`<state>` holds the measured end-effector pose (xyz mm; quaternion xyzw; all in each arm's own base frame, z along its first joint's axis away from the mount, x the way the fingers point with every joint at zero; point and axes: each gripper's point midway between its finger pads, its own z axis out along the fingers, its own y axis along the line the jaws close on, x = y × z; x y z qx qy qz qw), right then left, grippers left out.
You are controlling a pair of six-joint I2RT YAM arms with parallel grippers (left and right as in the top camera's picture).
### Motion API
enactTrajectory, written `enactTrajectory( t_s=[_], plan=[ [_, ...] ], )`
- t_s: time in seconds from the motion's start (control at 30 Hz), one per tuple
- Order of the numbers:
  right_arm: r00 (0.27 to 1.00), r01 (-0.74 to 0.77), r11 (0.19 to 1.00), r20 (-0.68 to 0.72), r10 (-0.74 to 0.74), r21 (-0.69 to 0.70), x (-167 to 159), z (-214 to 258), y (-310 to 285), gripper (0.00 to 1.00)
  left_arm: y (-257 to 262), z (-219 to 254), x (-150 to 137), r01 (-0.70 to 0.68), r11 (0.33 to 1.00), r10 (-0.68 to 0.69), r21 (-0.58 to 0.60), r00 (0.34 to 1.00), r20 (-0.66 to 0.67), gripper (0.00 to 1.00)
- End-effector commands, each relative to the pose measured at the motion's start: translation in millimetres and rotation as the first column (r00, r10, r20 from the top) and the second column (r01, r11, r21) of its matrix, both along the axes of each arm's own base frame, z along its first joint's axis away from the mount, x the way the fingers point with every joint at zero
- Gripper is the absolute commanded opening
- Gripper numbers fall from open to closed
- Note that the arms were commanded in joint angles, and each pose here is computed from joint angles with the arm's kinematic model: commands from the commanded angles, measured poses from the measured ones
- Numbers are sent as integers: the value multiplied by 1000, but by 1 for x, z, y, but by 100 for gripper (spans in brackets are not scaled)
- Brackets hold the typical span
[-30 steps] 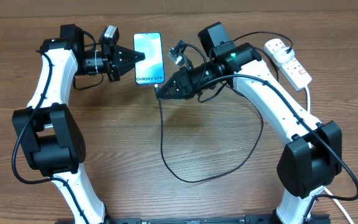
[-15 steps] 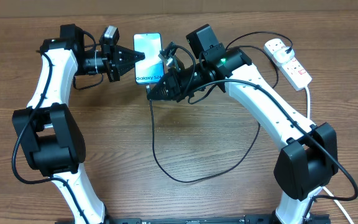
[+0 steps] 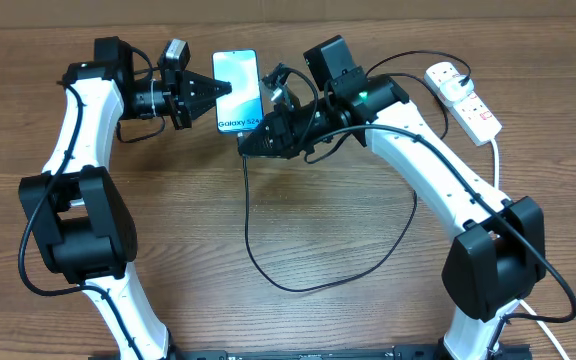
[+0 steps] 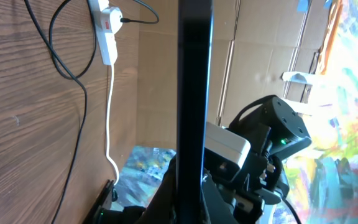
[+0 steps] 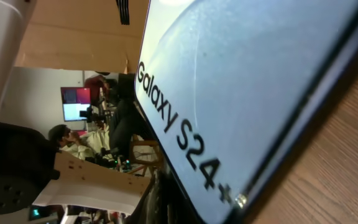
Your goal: Plug charger to phone and switch on socket
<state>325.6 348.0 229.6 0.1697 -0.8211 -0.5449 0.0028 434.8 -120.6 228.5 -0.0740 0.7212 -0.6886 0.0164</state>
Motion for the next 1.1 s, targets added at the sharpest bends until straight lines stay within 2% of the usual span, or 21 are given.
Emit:
enactTrajectory(
  t_s=[0.0, 0.77, 1.07],
  plan=[
    [1000, 10, 1000, 1, -11, 19, 5, 4, -6, 4, 0, 30, -3, 10, 999, -7, -54, 998, 63, 4],
    [1000, 3, 998, 12, -3, 55, 8, 10, -8, 4, 0, 30, -3, 10, 998, -7, -56, 999, 48, 4],
    [999, 28, 999, 19, -28, 19, 12, 3, -10, 4, 0, 30, -3, 10, 998, -7, -57, 999, 43, 4]
  ],
)
